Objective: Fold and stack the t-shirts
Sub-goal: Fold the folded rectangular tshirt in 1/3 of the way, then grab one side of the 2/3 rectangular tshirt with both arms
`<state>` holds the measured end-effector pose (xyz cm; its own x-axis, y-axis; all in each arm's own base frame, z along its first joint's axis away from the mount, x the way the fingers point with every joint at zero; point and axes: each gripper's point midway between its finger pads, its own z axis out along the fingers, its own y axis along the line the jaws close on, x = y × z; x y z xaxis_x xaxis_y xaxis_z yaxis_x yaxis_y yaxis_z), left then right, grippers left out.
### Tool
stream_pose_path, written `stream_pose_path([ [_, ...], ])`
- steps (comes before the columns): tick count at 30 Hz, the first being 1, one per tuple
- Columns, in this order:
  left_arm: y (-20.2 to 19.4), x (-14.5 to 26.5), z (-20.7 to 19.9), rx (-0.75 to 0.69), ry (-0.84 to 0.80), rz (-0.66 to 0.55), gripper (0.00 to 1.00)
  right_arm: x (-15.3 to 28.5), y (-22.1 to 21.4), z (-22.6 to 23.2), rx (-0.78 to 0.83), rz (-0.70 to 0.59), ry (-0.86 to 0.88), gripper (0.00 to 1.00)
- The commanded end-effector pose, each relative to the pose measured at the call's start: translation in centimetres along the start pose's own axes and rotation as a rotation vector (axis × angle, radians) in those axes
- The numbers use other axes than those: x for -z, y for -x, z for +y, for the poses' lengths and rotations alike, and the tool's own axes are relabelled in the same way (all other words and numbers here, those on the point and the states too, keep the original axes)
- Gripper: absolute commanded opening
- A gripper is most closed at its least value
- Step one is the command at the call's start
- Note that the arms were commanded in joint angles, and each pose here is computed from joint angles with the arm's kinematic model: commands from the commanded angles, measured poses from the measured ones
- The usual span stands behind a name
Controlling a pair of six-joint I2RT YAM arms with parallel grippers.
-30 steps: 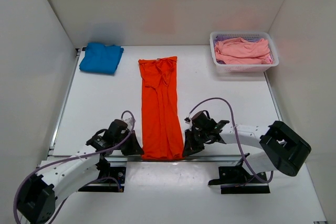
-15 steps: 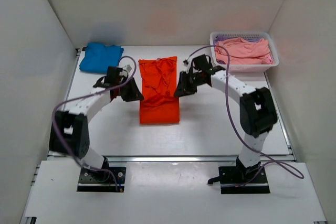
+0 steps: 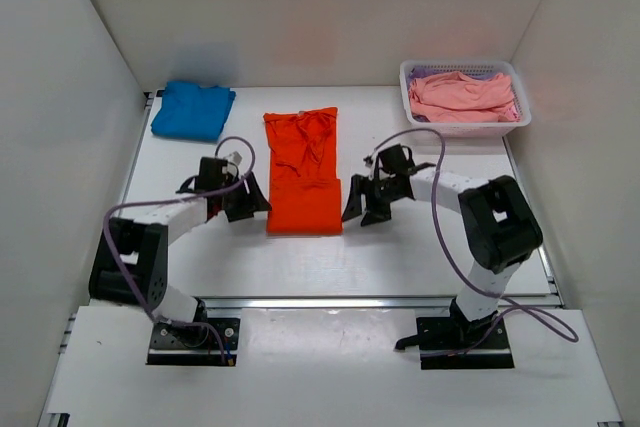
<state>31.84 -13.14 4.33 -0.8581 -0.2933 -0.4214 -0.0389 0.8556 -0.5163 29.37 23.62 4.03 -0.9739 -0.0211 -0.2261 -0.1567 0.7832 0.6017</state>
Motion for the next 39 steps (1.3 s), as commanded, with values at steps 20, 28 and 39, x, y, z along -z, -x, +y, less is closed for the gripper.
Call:
stream_pose_path([
  [20,-7.8,2.4,-1.0,0.052,-0.023,-0.073,0.0,-2.7,-6.6,3.3,-0.029,-0.005,0.081,0.0],
  [28,-16.1,6.9,0.7,0.069,-0.061,0.05,0.0,0.3,-17.5,4.1,0.027,0.148,0.077,0.01],
  [39,-11.7,9.6,-4.2,0.04,-0.194,-0.032,0.0,3.5,-13.4,5.6,0.008,0.056,0.148,0.0],
])
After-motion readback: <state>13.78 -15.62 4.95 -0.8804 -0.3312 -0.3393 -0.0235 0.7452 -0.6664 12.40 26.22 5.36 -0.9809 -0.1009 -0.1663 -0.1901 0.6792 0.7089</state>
